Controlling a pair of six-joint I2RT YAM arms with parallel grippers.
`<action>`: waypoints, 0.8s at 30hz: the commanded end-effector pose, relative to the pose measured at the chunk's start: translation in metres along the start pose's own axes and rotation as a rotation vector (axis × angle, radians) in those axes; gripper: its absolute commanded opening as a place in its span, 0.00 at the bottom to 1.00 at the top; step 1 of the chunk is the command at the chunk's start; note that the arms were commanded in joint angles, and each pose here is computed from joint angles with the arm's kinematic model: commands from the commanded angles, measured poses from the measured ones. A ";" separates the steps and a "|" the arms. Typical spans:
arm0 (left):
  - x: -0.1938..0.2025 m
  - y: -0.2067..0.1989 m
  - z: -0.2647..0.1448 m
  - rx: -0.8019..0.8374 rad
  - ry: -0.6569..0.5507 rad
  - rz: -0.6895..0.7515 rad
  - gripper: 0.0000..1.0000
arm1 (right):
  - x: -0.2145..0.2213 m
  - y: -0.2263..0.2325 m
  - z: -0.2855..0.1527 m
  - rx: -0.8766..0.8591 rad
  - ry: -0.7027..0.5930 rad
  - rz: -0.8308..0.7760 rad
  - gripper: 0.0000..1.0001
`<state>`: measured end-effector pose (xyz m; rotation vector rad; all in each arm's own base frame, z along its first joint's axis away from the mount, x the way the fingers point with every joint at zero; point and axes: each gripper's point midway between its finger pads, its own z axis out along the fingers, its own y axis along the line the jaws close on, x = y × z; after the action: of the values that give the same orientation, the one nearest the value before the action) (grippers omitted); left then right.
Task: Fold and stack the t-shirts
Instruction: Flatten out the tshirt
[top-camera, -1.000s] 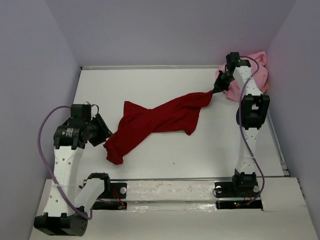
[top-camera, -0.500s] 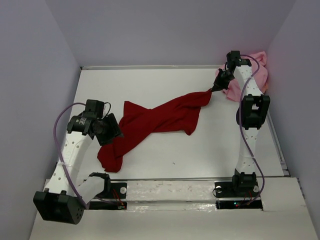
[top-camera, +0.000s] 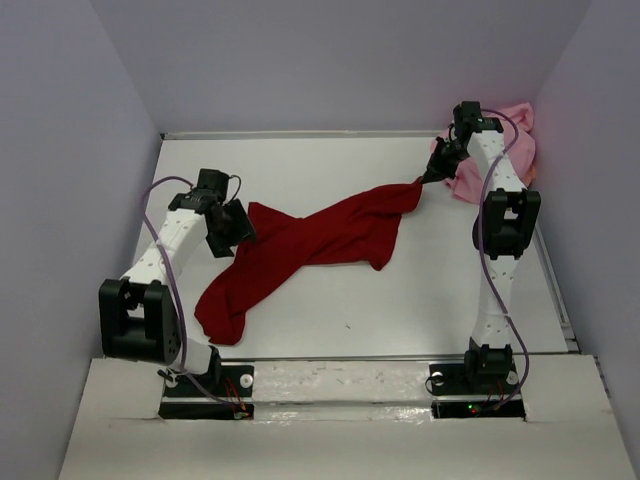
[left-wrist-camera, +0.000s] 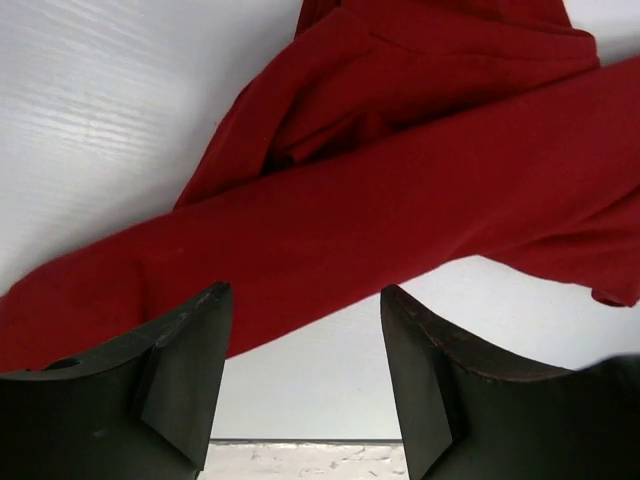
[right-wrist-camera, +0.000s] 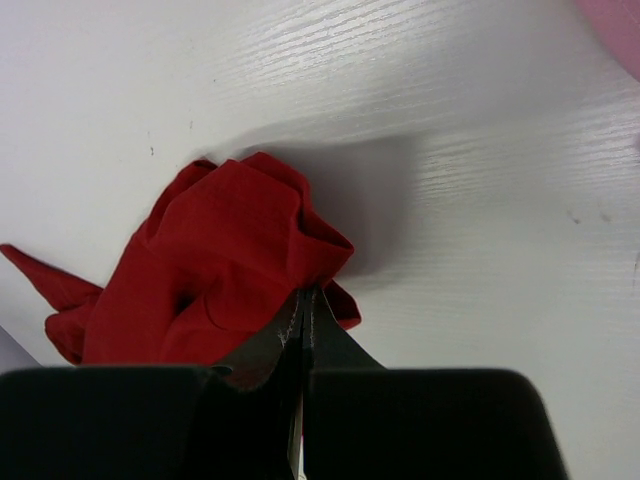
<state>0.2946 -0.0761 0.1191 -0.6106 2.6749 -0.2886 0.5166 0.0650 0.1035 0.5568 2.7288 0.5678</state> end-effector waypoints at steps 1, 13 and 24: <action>-0.026 -0.006 0.002 0.017 -0.069 0.001 0.71 | -0.009 0.024 -0.036 -0.064 -0.077 -0.062 0.00; -0.025 0.019 0.038 -0.097 -0.002 0.048 0.71 | -0.010 0.028 -0.039 -0.081 -0.081 -0.075 0.00; -0.005 0.022 0.058 -0.064 0.088 0.034 0.73 | -0.013 0.023 -0.036 -0.076 -0.082 -0.061 0.00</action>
<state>0.3167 -0.0579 0.0652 -0.6083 2.7697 -0.1827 0.5159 0.0674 0.1141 0.5280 2.7124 0.5964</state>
